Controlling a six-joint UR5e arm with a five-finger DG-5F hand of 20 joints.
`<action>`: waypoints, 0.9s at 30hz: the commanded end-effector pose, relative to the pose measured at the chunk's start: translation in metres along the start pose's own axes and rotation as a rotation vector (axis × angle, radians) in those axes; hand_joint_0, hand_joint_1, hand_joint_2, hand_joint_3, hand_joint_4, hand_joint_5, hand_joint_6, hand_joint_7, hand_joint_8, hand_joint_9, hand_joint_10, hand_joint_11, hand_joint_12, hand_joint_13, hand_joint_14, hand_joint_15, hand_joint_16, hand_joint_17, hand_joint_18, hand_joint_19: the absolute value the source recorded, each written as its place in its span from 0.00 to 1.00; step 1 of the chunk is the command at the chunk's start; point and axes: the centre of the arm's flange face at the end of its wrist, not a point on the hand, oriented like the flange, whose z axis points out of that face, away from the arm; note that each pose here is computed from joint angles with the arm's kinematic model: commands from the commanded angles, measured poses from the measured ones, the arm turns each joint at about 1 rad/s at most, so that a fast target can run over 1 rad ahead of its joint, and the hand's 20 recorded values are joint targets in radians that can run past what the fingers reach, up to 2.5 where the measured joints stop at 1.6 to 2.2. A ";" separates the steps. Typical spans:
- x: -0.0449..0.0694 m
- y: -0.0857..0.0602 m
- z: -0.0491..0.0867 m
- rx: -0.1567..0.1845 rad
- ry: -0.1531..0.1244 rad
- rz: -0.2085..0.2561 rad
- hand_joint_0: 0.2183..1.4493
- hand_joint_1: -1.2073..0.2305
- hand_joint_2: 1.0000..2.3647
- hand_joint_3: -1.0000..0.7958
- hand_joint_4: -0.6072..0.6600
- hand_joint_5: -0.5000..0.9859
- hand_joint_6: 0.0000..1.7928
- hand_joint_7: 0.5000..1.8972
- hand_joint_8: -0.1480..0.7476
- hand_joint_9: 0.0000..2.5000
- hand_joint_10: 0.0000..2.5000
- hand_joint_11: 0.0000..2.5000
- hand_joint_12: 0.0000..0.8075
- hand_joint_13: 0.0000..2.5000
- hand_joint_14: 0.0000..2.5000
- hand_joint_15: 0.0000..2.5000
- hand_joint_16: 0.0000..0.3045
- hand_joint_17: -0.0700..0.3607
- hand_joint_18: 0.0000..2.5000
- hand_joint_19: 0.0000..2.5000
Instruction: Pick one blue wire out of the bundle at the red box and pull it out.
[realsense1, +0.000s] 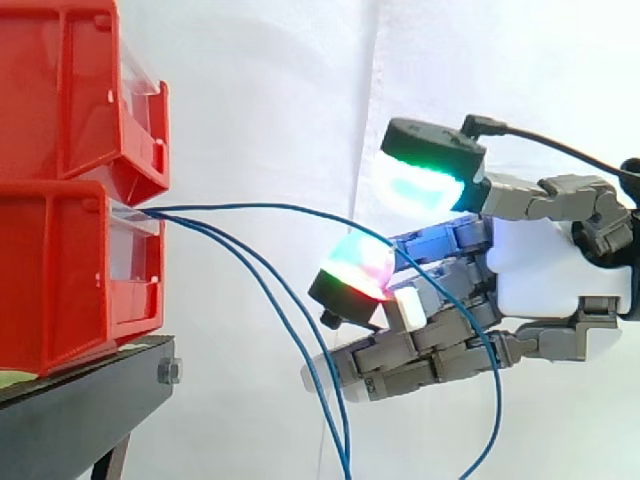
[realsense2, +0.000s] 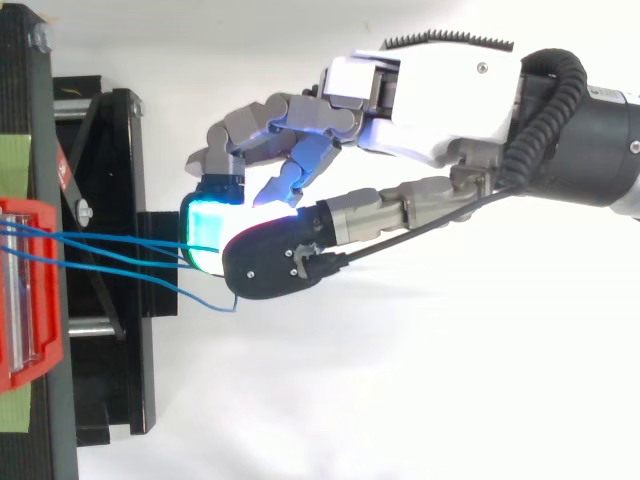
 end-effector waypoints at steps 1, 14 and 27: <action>0.000 0.000 0.000 0.000 0.000 -0.001 0.18 0.43 0.00 0.29 0.64 0.26 0.46 0.53 0.52 0.38 0.01 0.25 0.53 0.10 0.00 0.04 0.23 0.53 0.05 0.10; -0.001 0.001 0.000 -0.001 -0.001 0.000 0.28 0.21 0.00 0.28 0.64 0.26 0.48 0.59 0.48 0.40 0.01 0.32 0.48 0.13 0.00 0.04 0.20 0.48 0.09 0.08; 0.000 0.001 0.000 -0.001 0.000 0.000 0.33 0.20 0.01 0.43 0.53 0.26 0.49 0.64 0.47 0.40 0.01 0.32 0.47 0.15 0.00 0.05 0.19 0.47 0.11 0.09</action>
